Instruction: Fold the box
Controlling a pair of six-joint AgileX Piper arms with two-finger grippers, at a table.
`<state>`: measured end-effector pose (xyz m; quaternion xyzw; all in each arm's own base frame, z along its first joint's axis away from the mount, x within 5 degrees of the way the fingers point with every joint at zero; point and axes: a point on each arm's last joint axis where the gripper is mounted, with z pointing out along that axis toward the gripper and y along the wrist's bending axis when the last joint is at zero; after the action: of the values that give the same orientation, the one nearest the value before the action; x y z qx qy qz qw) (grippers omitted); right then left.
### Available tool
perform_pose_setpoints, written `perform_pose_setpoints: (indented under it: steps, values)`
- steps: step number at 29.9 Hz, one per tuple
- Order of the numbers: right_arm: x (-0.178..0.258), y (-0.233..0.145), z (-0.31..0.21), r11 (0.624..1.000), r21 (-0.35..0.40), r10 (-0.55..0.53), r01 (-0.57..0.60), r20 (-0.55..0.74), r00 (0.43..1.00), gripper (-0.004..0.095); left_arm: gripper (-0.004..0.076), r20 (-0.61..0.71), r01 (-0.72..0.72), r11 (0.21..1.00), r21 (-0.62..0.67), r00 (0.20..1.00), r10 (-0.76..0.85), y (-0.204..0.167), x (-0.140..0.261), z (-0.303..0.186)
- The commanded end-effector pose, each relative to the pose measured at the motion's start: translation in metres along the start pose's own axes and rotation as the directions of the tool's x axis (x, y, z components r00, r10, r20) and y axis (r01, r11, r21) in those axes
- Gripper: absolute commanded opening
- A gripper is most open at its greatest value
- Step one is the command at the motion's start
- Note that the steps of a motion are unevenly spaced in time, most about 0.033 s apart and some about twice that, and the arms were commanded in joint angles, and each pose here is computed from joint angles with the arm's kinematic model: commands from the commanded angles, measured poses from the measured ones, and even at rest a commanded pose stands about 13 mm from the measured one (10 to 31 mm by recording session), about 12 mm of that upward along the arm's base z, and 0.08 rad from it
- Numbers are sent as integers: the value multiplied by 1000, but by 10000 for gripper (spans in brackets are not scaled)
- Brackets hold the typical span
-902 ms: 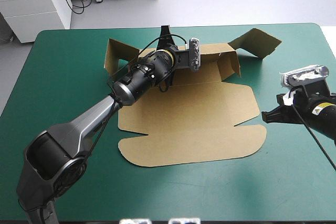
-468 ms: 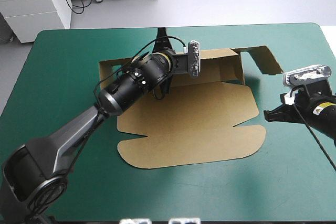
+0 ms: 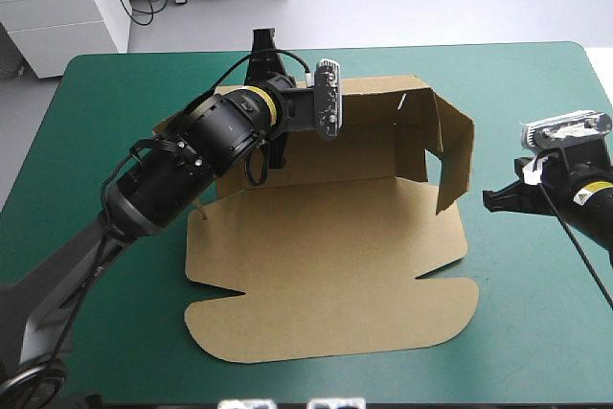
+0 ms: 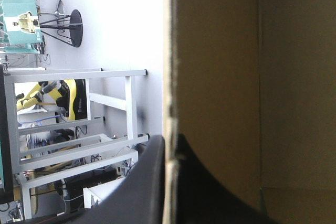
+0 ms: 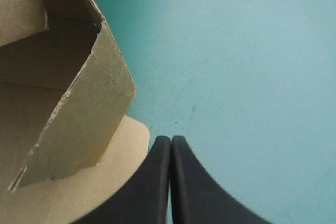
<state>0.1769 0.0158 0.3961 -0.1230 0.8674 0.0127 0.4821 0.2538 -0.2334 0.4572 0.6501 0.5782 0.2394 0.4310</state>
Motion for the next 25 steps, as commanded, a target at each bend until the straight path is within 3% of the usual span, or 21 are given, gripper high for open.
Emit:
perform_pose_setpoints:
  steps: [1, 12, 25]
  values:
    - [-13, -4, -10, 999, 39, -3, -1, 110, 994, -19, 0, 100, 9, 988, -154, 995, 6, 27, -2, -46]
    - [-15, -5, -10, 998, 54, 9, -16, 130, 991, -19, -1, 32, -1, 1000, -1, 999, 1, 9, -9, -25]
    - [-13, -5, -10, 999, 51, 7, -13, 104, 995, -19, -1, -1, -13, 998, 63, 1000, 13, -2, -16, 4]
